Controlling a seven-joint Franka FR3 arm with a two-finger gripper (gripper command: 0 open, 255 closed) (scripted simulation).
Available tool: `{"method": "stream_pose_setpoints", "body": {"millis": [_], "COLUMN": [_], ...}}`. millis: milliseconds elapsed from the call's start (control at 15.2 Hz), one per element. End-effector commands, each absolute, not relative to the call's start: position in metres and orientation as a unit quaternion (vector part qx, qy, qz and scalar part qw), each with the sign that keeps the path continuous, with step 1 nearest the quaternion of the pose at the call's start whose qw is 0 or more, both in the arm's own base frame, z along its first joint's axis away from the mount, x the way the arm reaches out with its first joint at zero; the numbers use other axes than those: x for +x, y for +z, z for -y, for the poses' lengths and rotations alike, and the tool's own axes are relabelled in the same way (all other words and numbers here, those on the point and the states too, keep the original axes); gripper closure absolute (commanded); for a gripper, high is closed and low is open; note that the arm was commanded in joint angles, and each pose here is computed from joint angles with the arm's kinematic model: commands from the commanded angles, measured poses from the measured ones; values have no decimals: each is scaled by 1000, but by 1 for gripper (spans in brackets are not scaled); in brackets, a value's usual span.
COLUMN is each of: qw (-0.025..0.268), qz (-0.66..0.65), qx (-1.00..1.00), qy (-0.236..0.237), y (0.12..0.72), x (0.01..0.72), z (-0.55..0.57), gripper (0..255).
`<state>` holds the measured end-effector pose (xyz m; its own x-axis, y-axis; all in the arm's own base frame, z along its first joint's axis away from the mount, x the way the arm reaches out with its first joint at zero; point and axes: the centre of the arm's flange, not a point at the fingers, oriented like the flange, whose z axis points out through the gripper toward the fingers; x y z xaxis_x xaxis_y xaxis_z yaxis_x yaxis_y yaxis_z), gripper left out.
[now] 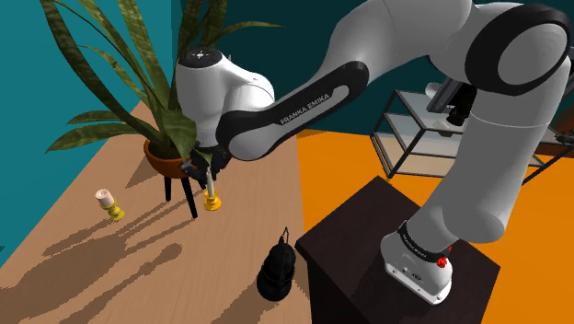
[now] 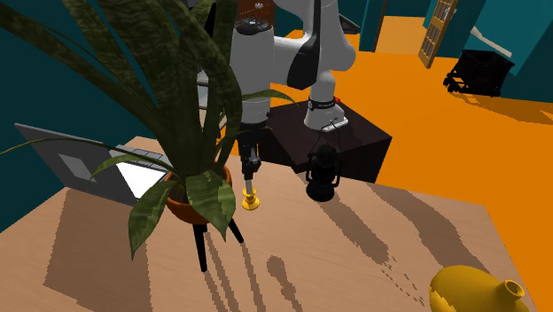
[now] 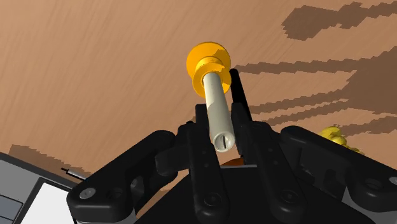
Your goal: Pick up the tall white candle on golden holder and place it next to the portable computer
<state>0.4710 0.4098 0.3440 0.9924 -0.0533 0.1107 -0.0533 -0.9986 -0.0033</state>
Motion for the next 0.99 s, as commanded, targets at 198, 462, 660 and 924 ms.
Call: {"method": "stream_pose_setpoints", "body": {"millis": [198, 462, 660, 924], "qw": [0, 0, 0, 0], "qz": [-27, -27, -27, -27], "qx": [-998, -998, -998, -998], "qy": [-55, -55, -55, -55], "y": [370, 391, 407, 428], "x": [471, 471, 471, 471], "z": [-410, -410, -410, -410], "gripper": [255, 255, 255, 255]}}
